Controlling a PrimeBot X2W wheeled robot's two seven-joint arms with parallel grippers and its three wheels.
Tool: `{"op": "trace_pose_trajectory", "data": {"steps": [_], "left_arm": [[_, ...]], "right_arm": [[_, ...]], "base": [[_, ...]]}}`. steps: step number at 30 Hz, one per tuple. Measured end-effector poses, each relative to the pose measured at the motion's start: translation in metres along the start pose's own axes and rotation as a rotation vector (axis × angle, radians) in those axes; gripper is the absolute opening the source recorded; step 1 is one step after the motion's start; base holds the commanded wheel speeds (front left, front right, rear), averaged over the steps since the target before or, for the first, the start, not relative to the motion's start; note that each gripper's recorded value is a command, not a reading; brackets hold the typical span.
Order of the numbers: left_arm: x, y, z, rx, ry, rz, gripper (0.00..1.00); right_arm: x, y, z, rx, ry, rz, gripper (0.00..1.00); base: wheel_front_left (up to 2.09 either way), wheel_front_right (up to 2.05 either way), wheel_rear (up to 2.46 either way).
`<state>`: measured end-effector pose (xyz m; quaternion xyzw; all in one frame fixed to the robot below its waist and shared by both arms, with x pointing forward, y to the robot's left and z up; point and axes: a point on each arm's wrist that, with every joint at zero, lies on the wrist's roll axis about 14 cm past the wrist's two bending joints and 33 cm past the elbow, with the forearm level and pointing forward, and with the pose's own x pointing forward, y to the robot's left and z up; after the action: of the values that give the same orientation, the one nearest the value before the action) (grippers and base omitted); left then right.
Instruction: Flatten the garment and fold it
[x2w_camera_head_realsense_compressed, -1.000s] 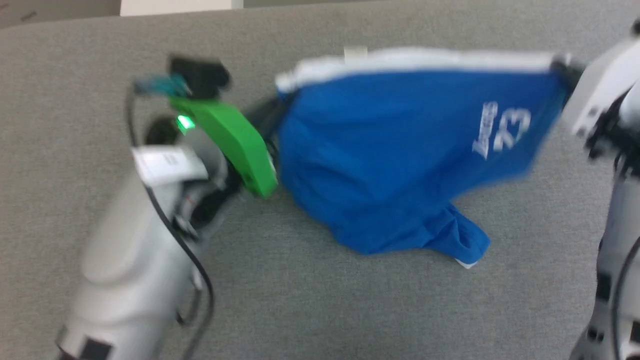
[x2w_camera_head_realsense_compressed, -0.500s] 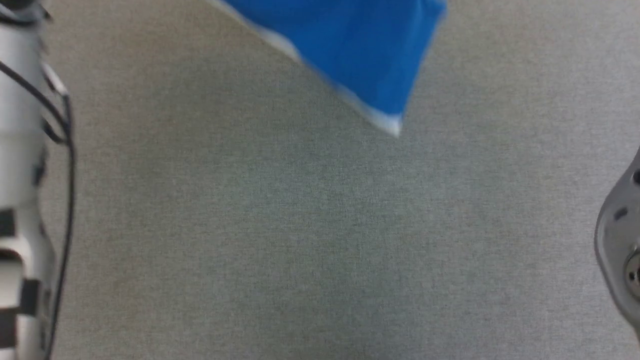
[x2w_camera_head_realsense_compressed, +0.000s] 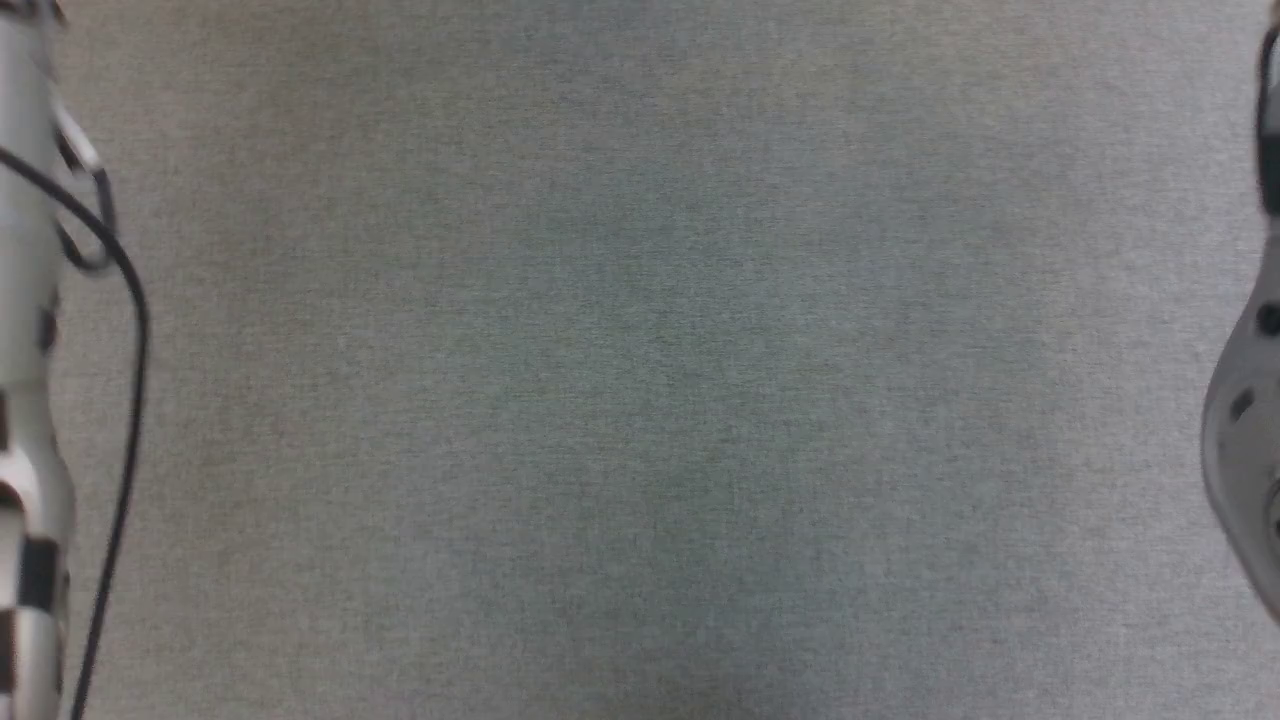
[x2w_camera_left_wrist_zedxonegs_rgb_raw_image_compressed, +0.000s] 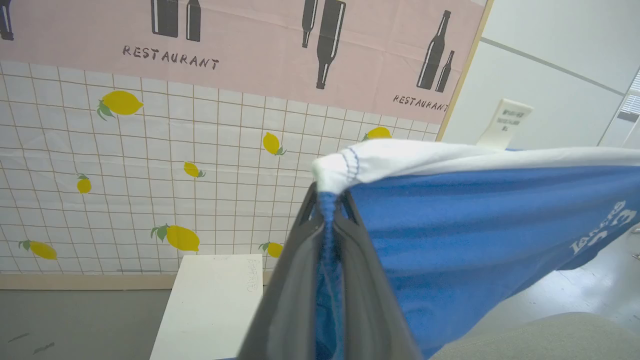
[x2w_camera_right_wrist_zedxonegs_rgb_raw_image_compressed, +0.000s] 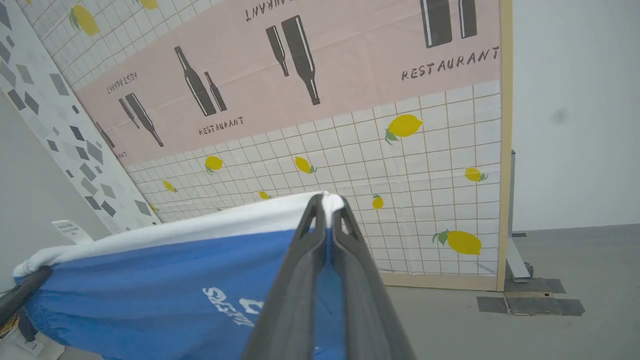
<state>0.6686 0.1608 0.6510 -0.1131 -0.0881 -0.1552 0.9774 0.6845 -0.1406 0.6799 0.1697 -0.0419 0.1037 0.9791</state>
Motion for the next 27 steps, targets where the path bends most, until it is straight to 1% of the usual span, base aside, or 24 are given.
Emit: {"op": "trace_pose_trajectory", "data": {"steps": [3,5,9,13,15,18,21,23,27], "left_arm": [[-0.019,0.001,-0.031,-0.018,0.038,-0.010,0.00],[-0.040,-0.003,-0.053,-0.055,0.061,-0.021,0.00],[-0.079,-0.013,-0.078,-0.102,0.092,-0.046,0.00],[-0.127,-0.020,-0.096,-0.159,0.117,-0.033,0.00],[-0.156,-0.025,-0.107,-0.191,0.147,-0.020,0.00],[-0.196,-0.037,-0.121,-0.239,0.195,0.011,0.00],[-0.237,-0.050,-0.135,-0.282,0.247,0.053,0.00],[-0.261,-0.055,-0.142,-0.282,0.282,0.078,0.00],[-0.307,-0.058,-0.154,-0.270,0.355,0.137,0.00]], "right_arm": [[-0.008,-0.006,-0.036,0.032,0.061,-0.002,0.00],[-0.022,-0.008,-0.065,0.048,0.113,0.000,0.00],[-0.060,-0.007,-0.102,0.085,0.173,0.012,0.00],[-0.120,-0.006,-0.138,0.124,0.272,0.015,0.00],[-0.160,-0.007,-0.158,0.148,0.344,0.002,0.00],[-0.217,-0.012,-0.179,0.193,0.444,-0.037,0.00],[-0.270,-0.016,-0.191,0.246,0.529,-0.075,0.00],[-0.301,-0.015,-0.195,0.269,0.579,-0.092,0.00],[-0.359,-0.003,-0.210,0.314,0.714,-0.097,0.00]], "base": [[0.00,0.00,0.00],[0.00,0.00,0.00],[0.00,0.00,0.00],[0.00,0.00,0.00],[0.00,0.00,0.00],[0.00,0.00,0.00],[0.00,0.00,0.00],[0.00,0.00,0.00],[0.00,0.00,0.00]]}}
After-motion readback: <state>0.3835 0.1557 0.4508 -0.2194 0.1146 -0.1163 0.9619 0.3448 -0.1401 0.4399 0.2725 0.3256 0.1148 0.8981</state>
